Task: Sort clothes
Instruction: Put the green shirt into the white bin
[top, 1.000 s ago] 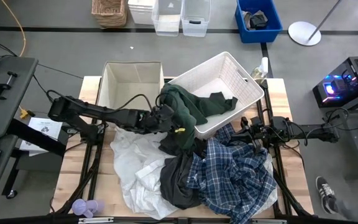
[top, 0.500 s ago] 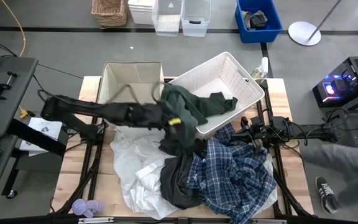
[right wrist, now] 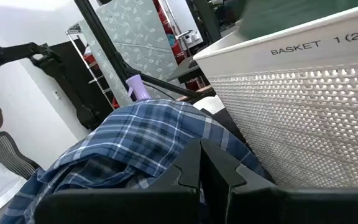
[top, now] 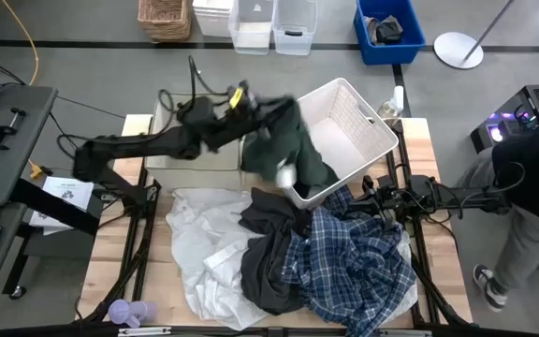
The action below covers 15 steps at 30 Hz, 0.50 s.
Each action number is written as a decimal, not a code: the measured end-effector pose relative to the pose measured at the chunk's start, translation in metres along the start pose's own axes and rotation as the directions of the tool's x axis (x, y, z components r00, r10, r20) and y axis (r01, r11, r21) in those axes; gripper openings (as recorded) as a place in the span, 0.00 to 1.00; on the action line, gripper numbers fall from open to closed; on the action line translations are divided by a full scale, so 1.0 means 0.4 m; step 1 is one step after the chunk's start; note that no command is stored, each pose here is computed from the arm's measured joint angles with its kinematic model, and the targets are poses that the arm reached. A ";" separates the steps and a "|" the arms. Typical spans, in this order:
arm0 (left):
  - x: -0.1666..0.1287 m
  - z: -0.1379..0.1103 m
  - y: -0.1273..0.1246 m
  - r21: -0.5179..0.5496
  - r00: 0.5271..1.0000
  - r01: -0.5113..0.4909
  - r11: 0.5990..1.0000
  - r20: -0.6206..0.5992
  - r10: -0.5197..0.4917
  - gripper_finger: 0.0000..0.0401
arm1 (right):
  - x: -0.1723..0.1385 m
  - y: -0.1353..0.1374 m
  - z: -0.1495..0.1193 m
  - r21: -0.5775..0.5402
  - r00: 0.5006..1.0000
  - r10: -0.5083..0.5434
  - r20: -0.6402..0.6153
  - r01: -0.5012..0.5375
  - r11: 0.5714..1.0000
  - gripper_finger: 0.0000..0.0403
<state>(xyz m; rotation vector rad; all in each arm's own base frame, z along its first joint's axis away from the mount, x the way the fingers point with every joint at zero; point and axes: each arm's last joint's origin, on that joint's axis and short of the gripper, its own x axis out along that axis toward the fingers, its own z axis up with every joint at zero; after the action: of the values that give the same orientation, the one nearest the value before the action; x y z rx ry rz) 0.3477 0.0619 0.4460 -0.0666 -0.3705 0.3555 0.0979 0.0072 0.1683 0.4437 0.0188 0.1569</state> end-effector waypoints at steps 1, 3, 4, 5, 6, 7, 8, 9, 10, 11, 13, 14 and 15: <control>0.024 0.000 0.012 -0.003 0.999 -0.004 1.000 0.049 0.004 0.00 | 0.000 0.000 0.000 0.000 1.000 0.001 0.000 -0.001 1.000 0.00; 0.068 0.007 0.031 -0.017 0.989 0.011 1.000 0.150 -0.008 0.00 | 0.000 0.000 0.000 0.000 1.000 0.001 0.001 -0.001 1.000 0.00; 0.090 0.005 0.039 -0.032 0.983 0.028 0.999 0.180 -0.022 0.00 | 0.000 0.000 0.000 0.000 1.000 0.001 0.000 -0.001 1.000 0.00; 0.112 0.005 0.046 -0.053 0.976 0.053 0.997 0.214 -0.040 0.00 | 0.000 0.000 0.000 0.000 1.000 0.000 0.000 0.000 1.000 0.00; 0.133 0.001 0.053 -0.072 0.971 0.076 0.994 0.232 -0.058 0.00 | 0.000 0.000 0.000 0.000 1.000 0.001 0.001 -0.001 1.000 0.00; 0.154 -0.005 0.057 -0.091 0.967 0.099 0.991 0.244 -0.074 0.00 | 0.000 0.000 0.000 0.000 1.000 0.001 0.000 -0.001 1.000 0.00; 0.174 -0.012 0.059 -0.113 0.965 0.117 0.987 0.247 -0.086 0.00 | 0.000 0.000 0.000 0.000 1.000 0.001 0.000 -0.001 1.000 0.00; 0.193 -0.019 0.061 -0.138 0.963 0.135 0.981 0.252 -0.097 0.00 | 0.000 0.000 0.000 0.000 1.000 0.001 0.001 -0.001 1.000 0.00; 0.210 -0.027 0.063 -0.163 0.961 0.146 0.976 0.257 -0.101 0.00 | 0.000 0.000 0.000 0.000 1.000 0.001 0.000 -0.001 1.000 0.00; 0.227 -0.036 0.063 -0.180 0.958 0.157 0.971 0.265 -0.105 0.00 | 0.000 0.000 0.000 0.000 1.000 0.001 0.000 -0.001 1.000 0.00; 0.259 -0.051 0.061 -0.197 0.952 0.181 0.963 0.282 -0.121 0.00 | 0.000 0.000 0.000 0.000 1.000 0.001 0.000 -0.001 1.000 0.00; 0.274 -0.057 0.061 -0.210 0.948 0.193 0.958 0.293 -0.127 0.00 | 0.000 0.000 0.000 0.000 1.000 0.001 0.000 -0.001 1.000 0.00; 0.289 -0.063 0.061 -0.228 0.944 0.211 0.951 0.302 -0.137 0.00 | 0.000 0.000 0.000 0.000 1.000 0.002 0.000 -0.002 1.000 0.00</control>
<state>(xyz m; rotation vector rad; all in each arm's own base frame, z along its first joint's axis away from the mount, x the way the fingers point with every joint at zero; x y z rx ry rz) 0.4497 0.1255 0.4589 -0.2381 -0.7016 0.1367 0.0978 0.0073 0.1685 0.4437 0.0180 0.1584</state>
